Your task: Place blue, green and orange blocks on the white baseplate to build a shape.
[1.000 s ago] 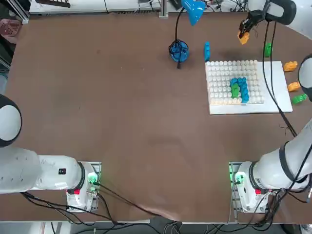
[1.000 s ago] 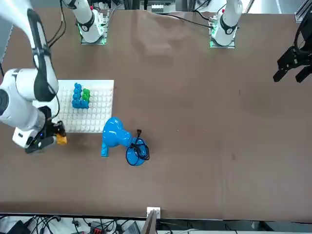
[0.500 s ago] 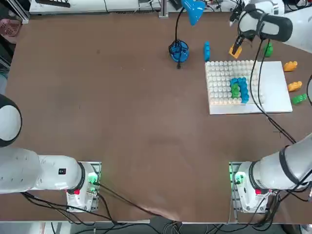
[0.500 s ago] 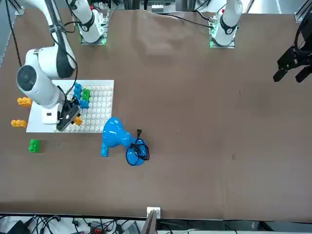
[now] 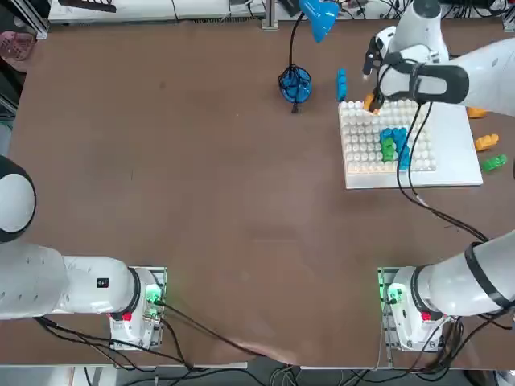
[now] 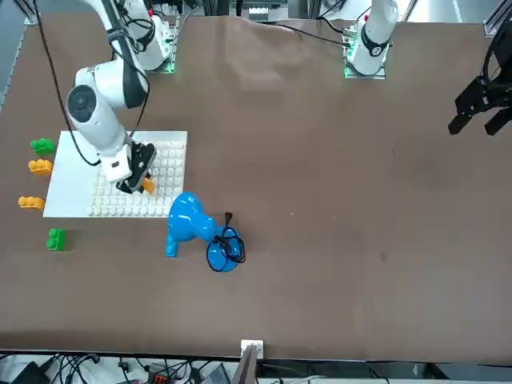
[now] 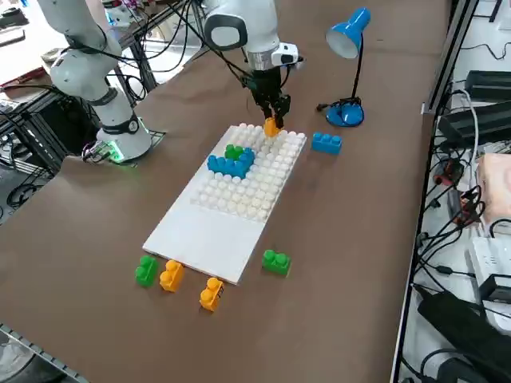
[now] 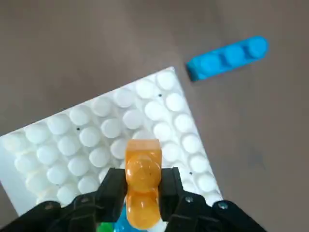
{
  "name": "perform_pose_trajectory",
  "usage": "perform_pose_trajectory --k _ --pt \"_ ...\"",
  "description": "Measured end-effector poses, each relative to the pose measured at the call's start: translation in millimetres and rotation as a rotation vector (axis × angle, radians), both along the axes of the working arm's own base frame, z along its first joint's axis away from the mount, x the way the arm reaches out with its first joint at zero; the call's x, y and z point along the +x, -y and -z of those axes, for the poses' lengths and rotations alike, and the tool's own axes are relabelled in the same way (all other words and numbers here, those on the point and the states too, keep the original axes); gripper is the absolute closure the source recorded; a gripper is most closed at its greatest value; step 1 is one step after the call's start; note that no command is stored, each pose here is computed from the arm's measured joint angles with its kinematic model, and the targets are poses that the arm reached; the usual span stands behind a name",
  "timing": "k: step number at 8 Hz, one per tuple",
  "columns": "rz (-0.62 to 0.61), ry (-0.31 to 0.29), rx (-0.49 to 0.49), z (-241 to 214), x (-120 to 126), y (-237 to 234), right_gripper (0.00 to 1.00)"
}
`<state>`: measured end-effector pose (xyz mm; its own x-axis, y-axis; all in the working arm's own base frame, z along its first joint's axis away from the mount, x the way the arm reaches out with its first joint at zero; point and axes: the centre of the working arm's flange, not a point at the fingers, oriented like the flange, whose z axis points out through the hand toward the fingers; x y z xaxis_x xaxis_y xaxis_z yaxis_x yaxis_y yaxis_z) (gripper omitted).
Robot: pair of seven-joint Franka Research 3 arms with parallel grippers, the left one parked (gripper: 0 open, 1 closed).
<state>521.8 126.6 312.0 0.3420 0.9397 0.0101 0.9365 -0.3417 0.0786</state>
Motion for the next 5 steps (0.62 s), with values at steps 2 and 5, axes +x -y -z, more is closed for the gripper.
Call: perform_pose_trajectory --k 2,5 --pt "-0.092 0.002 -0.004 15 -15 -1 0.65" --pt "-0.175 0.004 -0.009 33 -28 10 0.65"
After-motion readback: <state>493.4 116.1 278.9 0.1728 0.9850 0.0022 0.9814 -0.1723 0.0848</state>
